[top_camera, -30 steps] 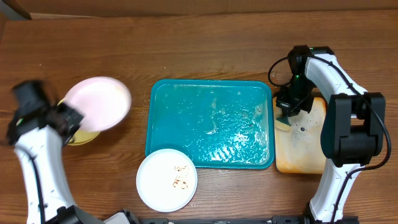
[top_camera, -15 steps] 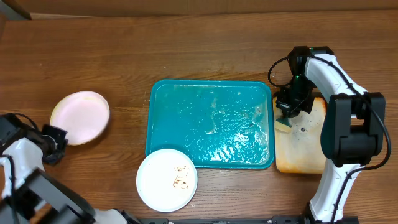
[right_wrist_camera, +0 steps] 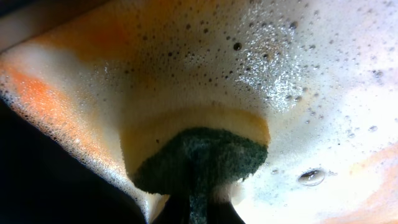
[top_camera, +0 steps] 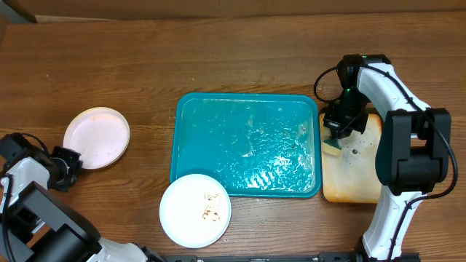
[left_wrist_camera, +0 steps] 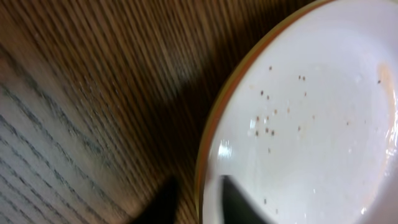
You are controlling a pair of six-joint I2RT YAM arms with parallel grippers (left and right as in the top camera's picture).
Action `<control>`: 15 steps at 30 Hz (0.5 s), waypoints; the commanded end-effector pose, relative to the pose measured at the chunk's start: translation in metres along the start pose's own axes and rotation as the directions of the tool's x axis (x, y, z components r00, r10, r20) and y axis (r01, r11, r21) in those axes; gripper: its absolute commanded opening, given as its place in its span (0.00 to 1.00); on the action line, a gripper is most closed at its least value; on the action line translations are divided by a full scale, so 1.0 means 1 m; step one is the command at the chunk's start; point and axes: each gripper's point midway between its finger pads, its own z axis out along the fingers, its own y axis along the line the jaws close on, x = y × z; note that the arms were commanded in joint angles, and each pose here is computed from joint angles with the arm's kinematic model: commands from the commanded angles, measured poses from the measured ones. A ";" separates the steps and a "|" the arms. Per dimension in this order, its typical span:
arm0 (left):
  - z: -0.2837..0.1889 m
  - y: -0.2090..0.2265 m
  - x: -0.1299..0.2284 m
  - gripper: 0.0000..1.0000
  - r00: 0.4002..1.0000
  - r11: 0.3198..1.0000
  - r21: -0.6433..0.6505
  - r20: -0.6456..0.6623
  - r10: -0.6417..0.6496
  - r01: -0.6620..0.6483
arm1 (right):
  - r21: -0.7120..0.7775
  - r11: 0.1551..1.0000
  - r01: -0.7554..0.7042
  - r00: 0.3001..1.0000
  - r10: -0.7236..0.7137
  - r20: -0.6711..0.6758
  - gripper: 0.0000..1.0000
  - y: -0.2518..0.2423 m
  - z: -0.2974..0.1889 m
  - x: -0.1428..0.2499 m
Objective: Clean dirty plates on tray and stack at the side
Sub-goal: 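Carry the white plate left and stack it on the yellow plate, then move the left gripper to the dirty white plate and grip its rim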
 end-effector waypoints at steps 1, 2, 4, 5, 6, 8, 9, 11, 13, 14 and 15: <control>-0.006 -0.008 -0.013 0.60 1.000 1.000 0.001 0.022 0.007 -0.007 | -0.017 1.000 0.010 1.000 -0.010 0.022 0.04 0.002 -0.008 0.001; -0.007 -0.009 -0.014 0.66 1.000 1.000 0.001 0.022 0.013 -0.013 | -0.017 1.000 0.010 1.000 -0.010 0.023 0.04 0.002 -0.008 0.000; -0.011 -0.013 -0.015 0.71 0.999 1.000 0.001 0.017 0.031 -0.031 | -0.018 1.000 0.011 1.000 -0.010 0.025 0.04 0.003 -0.008 0.000; -0.013 -0.016 -0.016 0.71 0.999 0.999 0.002 0.017 0.042 -0.042 | -0.018 1.000 0.011 1.000 -0.010 0.025 0.04 0.003 -0.008 0.000; -0.017 -0.021 -0.017 0.71 0.998 0.998 0.004 0.016 0.057 -0.058 | -0.018 1.000 0.011 1.000 -0.010 0.025 0.04 0.003 -0.008 0.000; -0.026 -0.033 -0.017 0.69 0.997 0.997 0.010 0.014 0.081 -0.081 | -0.018 1.000 0.014 1.000 -0.014 0.026 0.04 0.003 -0.008 0.000; -0.032 -0.040 -0.016 0.67 0.995 0.995 0.015 0.012 0.096 -0.096 | -0.018 1.000 0.014 1.000 -0.014 0.026 0.04 0.003 -0.008 0.000; -0.045 -0.058 -0.009 0.60 0.990 0.989 0.025 0.008 0.142 -0.142 | -0.019 1.000 0.014 1.000 -0.014 0.027 0.04 0.003 -0.008 0.000; -0.059 -0.090 0.013 0.59 0.958 0.956 0.060 0.016 0.285 -0.286 | -0.022 1.000 0.015 0.999 -0.014 0.033 0.04 0.004 -0.008 -0.002; -0.064 -0.102 0.024 0.59 0.935 0.933 0.073 0.019 0.353 -0.354 | -0.023 1.000 0.015 0.999 -0.014 0.036 0.04 0.004 -0.008 -0.003; -0.069 -0.114 0.039 0.61 0.904 0.900 0.086 0.015 0.428 -0.428 | -0.025 1.000 0.015 0.999 -0.014 0.038 0.04 0.004 -0.008 -0.003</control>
